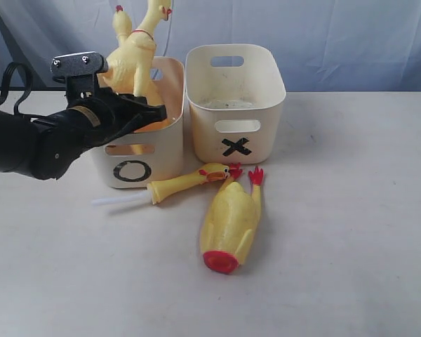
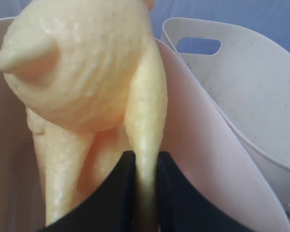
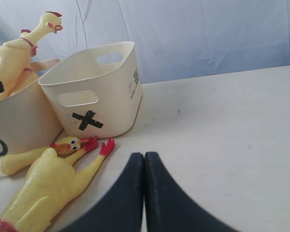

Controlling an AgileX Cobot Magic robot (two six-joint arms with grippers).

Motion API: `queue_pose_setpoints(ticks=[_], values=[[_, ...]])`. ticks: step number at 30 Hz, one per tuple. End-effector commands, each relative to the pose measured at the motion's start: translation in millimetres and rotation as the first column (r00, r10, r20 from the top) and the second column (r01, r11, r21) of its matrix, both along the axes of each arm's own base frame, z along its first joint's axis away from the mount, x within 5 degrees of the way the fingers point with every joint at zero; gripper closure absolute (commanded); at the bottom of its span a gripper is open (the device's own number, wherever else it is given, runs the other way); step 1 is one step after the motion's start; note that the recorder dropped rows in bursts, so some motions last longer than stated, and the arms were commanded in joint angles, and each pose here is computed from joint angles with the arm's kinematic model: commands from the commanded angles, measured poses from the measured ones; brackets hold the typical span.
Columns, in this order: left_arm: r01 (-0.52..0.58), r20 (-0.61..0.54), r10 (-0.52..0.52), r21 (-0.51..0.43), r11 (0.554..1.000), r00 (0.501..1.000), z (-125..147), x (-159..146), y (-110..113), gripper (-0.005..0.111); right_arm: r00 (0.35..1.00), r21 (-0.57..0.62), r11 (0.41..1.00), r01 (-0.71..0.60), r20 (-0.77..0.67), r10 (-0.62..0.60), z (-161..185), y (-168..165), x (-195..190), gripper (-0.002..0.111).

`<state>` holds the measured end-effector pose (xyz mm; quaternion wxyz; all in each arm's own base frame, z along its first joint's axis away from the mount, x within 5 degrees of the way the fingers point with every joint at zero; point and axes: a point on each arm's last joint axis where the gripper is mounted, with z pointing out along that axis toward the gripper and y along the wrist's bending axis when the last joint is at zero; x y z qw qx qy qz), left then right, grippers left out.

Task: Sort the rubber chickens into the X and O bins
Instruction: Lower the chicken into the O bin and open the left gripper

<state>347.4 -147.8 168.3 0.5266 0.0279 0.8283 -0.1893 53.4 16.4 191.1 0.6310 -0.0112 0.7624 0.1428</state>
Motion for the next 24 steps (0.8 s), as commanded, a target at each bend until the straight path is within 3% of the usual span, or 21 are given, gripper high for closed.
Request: queue_pose_setpoints(ticks=[1,11,24], values=[[0.02,-0.111,-0.014,0.05,0.999,0.994,-15,-6,1,0.096,1.0,-0.001,1.0,0.001,0.013,-0.001,0,0,0,0.109],[0.036,-0.106,-0.029,0.061,0.997,0.994,-13,-7,0,0.071,1.0,-0.001,1.0,0.001,0.013,-0.001,0,0,0,0.109],[0.052,-0.067,-0.048,0.067,0.996,0.997,-2,-8,0,0.069,1.0,-0.001,1.0,0.0,0.01,0.0,0,0,0,0.109]])
